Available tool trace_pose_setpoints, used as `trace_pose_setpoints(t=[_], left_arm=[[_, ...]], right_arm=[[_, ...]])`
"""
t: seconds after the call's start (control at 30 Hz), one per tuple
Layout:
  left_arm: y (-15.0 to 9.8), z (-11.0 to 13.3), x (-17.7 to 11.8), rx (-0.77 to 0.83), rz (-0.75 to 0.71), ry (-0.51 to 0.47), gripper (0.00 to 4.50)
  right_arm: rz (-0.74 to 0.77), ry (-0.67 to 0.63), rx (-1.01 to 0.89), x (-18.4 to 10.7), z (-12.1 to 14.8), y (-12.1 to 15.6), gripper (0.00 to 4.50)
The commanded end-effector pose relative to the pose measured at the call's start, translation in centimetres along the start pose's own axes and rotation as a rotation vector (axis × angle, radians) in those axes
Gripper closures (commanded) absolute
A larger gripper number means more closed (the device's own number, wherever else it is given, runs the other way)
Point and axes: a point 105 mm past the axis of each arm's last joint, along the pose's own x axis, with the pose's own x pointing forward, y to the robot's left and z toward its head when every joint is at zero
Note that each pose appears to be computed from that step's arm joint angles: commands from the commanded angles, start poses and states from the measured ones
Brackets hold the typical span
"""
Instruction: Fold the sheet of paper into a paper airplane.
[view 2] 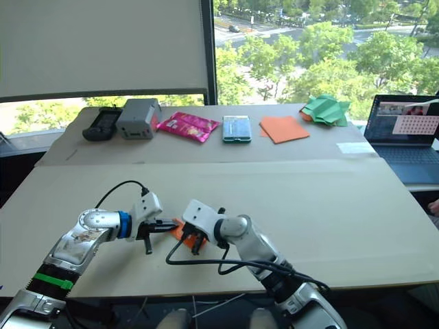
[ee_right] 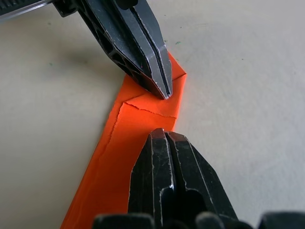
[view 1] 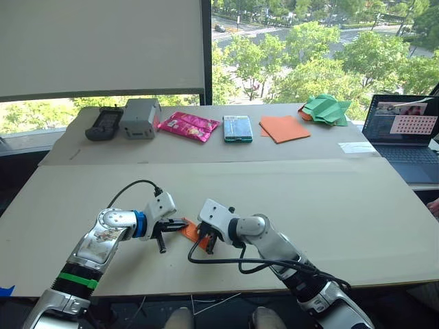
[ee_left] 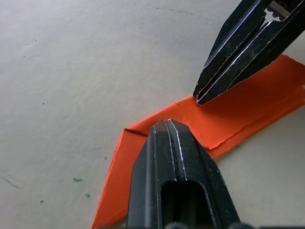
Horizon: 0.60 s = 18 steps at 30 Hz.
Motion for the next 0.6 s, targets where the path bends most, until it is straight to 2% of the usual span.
trace_pose_setpoints(t=[0.03,0.6], left_arm=[[-0.4,-1.6,0.8,-0.006,-0.005,0.072,4.50],[-1.1,-2.1,2.0,0.003,-0.046,0.095,4.50]], right_arm=[[0.070,0.180,0.068,0.6,-4.5,1.9,4.49],[0.083,0.254,0.081,-1.1,-6.9,2.3,4.49]])
